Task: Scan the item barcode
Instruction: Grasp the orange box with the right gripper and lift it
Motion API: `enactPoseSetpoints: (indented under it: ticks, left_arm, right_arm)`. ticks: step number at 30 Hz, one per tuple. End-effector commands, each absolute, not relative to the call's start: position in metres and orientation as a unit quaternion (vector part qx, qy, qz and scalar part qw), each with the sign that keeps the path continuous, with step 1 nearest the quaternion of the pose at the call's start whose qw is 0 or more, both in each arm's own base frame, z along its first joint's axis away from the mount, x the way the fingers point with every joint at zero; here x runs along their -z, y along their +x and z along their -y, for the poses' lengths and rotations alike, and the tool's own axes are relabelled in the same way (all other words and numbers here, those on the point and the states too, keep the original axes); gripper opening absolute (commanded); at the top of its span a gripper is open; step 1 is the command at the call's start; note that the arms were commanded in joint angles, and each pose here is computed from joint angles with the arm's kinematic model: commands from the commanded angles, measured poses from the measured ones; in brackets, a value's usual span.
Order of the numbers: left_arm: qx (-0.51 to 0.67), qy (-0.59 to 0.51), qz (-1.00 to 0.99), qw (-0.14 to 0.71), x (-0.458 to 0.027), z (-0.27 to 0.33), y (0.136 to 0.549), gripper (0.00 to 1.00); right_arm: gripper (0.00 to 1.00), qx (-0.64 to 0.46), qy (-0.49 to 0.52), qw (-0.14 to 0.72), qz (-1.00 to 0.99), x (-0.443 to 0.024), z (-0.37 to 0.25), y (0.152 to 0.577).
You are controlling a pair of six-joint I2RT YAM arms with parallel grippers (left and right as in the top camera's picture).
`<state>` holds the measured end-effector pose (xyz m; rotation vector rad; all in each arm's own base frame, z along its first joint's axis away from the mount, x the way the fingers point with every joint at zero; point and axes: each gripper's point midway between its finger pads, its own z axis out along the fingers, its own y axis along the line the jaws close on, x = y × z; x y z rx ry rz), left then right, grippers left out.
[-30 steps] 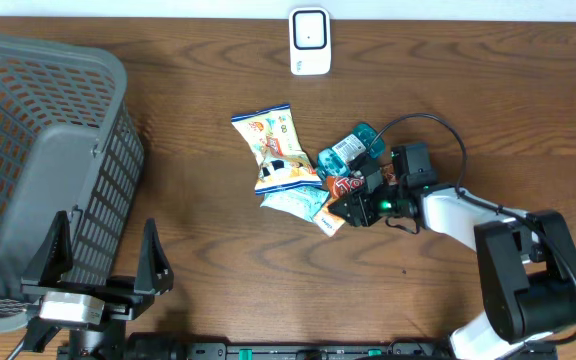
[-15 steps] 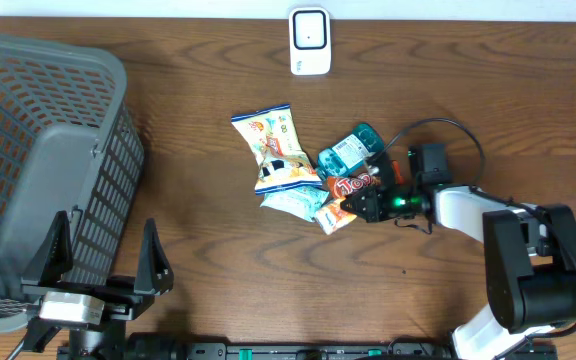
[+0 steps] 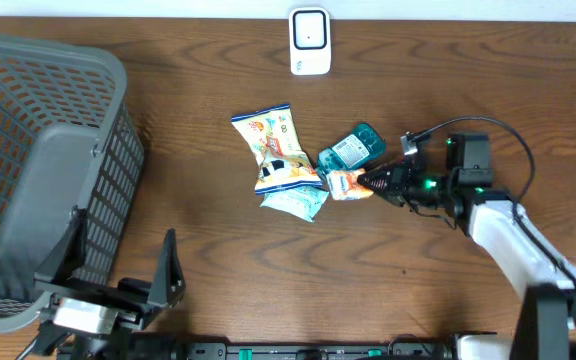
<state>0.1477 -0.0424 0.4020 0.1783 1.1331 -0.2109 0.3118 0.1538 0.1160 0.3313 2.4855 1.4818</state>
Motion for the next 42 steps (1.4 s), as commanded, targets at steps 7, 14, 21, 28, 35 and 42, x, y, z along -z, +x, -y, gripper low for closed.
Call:
enactPoseSetpoints:
  ticks: [7,14,21,28,35,42]
  left_arm:
    - [0.203,0.037,-0.630,0.748,-0.311,0.054,0.198,0.99]
    - [0.231,0.009,-0.685,0.691,-0.248,0.057,0.221,0.99]
    - [0.231,0.006,-0.695,0.681,-0.234,0.057,0.224,0.99]
    - [0.230,-0.004,-0.720,0.655,-0.198,0.057,0.231,0.99]
    - [0.229,-0.015,-0.752,0.618,-0.150,0.057,0.236,0.99]
    - [0.233,-0.010,-0.761,0.605,-0.136,0.063,0.235,0.99]
  right_arm:
    - [0.01,-0.498,0.165,0.140,-0.840,-0.156,-0.146,0.306]
    - [0.01,-0.496,0.228,0.083,-0.834,-0.147,-0.145,0.296]
    - [0.01,-0.477,0.262,0.026,-0.839,-0.133,-0.144,0.276]
    - [0.01,-0.464,0.350,-0.080,-0.810,-0.126,-0.148,0.249]
    - [0.01,-0.441,0.392,-0.159,-0.791,-0.122,-0.155,0.222]
    - [0.01,-0.458,0.370,-0.187,-0.786,-0.131,-0.170,0.213]
